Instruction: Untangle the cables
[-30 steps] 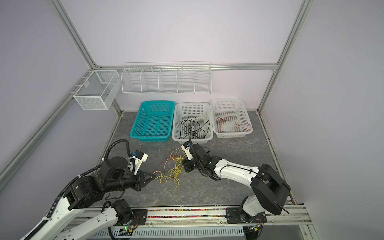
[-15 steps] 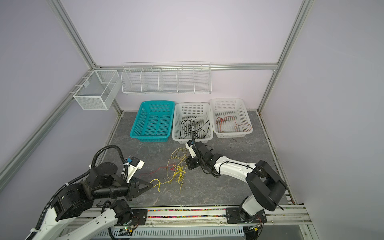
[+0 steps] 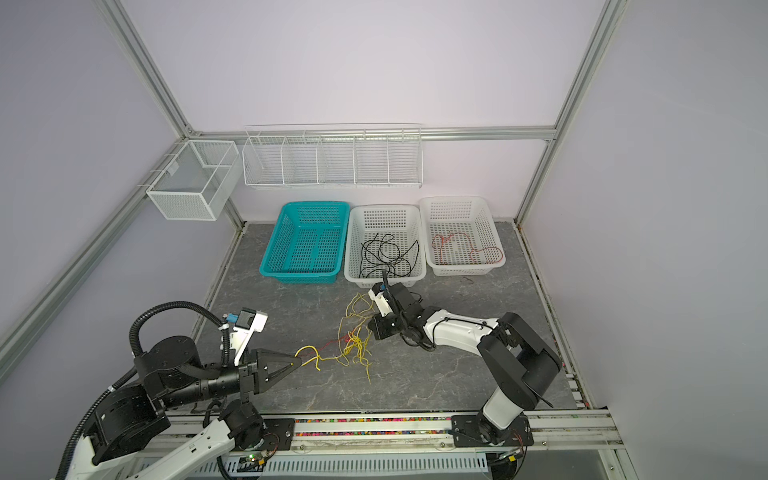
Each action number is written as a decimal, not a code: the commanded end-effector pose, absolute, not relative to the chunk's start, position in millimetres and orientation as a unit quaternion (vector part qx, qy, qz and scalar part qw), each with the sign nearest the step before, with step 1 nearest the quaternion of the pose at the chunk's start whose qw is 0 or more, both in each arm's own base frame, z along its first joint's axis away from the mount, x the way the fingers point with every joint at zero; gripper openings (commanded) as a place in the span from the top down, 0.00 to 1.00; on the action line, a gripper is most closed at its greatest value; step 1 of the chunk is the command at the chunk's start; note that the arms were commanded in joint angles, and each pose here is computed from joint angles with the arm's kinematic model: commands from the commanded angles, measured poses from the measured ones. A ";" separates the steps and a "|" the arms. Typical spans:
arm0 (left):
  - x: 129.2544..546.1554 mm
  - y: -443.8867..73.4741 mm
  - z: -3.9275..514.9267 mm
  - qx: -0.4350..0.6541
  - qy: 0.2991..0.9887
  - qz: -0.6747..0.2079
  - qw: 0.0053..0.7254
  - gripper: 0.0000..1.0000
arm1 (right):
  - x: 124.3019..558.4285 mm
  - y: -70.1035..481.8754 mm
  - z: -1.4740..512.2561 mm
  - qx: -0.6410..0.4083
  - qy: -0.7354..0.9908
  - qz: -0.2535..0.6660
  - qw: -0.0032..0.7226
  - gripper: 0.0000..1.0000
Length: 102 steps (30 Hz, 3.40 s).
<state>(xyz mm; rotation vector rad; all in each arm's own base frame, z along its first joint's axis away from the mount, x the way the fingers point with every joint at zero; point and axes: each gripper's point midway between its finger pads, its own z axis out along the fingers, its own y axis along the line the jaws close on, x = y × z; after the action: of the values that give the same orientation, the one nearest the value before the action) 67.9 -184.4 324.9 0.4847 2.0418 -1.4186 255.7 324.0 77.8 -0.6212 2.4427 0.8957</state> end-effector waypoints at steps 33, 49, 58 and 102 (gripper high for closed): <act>122.6 -180.9 311.7 0.032 0.801 -0.497 0.332 1.00 | 211.7 255.0 175.2 -0.264 0.850 0.306 0.338 0.27; 119.3 -192.0 315.1 0.032 0.792 -0.526 0.308 1.00 | 178.1 307.3 210.1 -0.399 0.763 0.338 0.381 0.29; 116.9 -195.2 313.3 0.038 0.797 -0.525 0.295 1.00 | 182.2 321.6 211.4 -0.424 0.751 0.317 0.394 0.53; 120.9 -188.0 313.1 0.050 0.827 -0.473 0.300 1.00 | 141.9 355.3 203.4 -0.487 0.724 0.373 0.315 0.41</act>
<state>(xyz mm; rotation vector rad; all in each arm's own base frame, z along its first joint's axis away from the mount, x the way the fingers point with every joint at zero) 120.4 -190.4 304.2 0.1292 2.2226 -1.2618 145.7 347.6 195.7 -1.2412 1.9512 0.9688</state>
